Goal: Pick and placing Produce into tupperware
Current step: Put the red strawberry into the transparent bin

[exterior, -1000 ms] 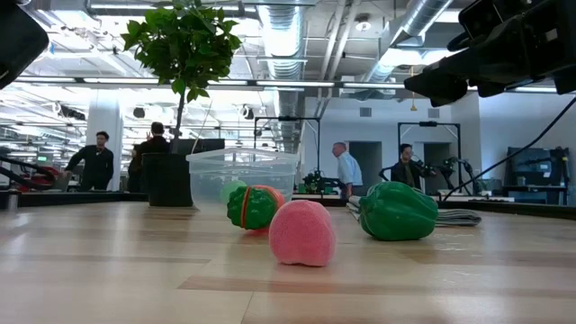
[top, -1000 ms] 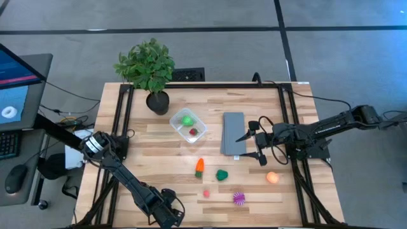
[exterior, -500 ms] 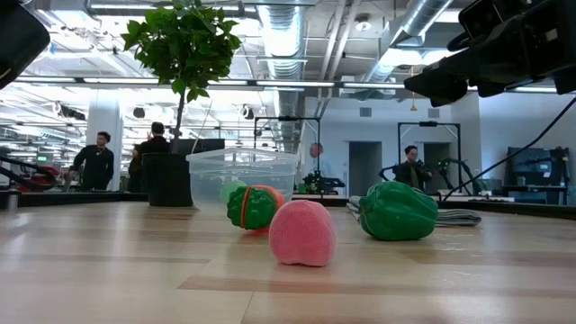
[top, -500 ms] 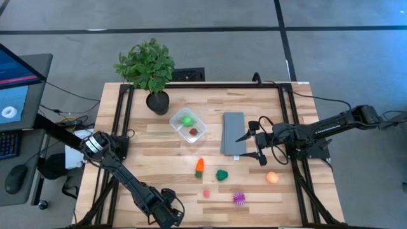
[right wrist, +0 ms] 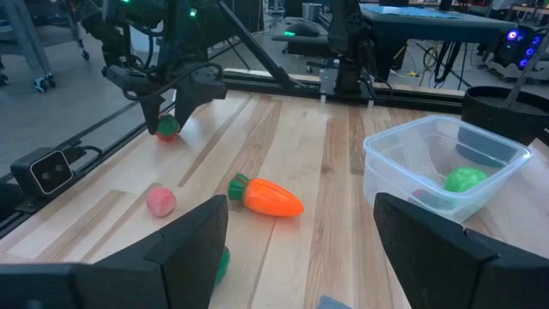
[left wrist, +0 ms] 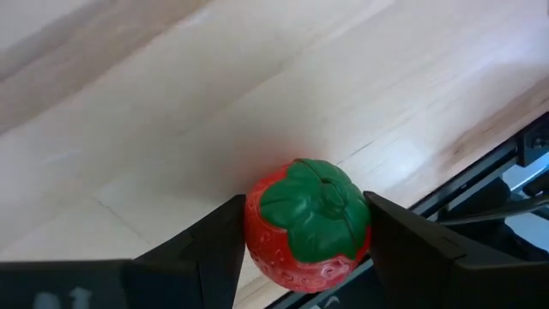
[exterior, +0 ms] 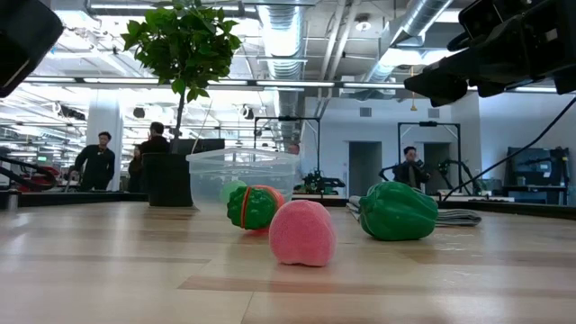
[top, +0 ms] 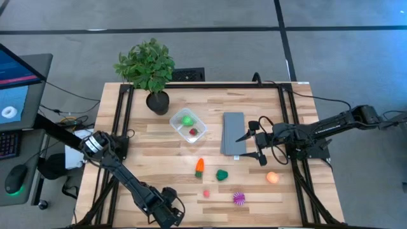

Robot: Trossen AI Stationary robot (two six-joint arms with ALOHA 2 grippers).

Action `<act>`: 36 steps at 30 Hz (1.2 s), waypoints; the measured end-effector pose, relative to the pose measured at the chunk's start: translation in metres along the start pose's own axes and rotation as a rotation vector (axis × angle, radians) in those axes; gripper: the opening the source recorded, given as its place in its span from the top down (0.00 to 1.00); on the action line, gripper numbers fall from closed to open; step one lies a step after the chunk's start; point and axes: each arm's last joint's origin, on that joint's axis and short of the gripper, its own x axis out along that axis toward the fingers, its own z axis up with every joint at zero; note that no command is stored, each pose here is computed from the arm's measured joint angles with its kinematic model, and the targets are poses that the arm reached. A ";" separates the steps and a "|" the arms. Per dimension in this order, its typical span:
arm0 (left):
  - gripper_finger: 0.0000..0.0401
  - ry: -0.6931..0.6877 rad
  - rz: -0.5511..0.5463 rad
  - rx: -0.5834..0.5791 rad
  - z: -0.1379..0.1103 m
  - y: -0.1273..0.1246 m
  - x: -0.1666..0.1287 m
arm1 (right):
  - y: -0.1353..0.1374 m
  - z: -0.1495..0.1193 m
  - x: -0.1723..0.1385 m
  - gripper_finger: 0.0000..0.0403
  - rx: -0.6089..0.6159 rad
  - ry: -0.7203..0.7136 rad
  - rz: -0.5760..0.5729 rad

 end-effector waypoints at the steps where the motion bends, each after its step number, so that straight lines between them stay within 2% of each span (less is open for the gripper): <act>1: 0.48 -0.004 0.003 0.004 0.001 0.000 0.000 | 0.000 0.000 0.000 0.21 0.000 0.000 0.000; 19: 0.48 -0.139 0.096 0.125 0.038 0.004 -0.033 | 0.000 -0.002 0.000 0.21 0.002 0.017 0.001; 36: 0.48 -0.531 0.158 0.382 0.102 0.006 -0.100 | -0.005 -0.005 -0.001 0.21 0.011 0.046 -0.026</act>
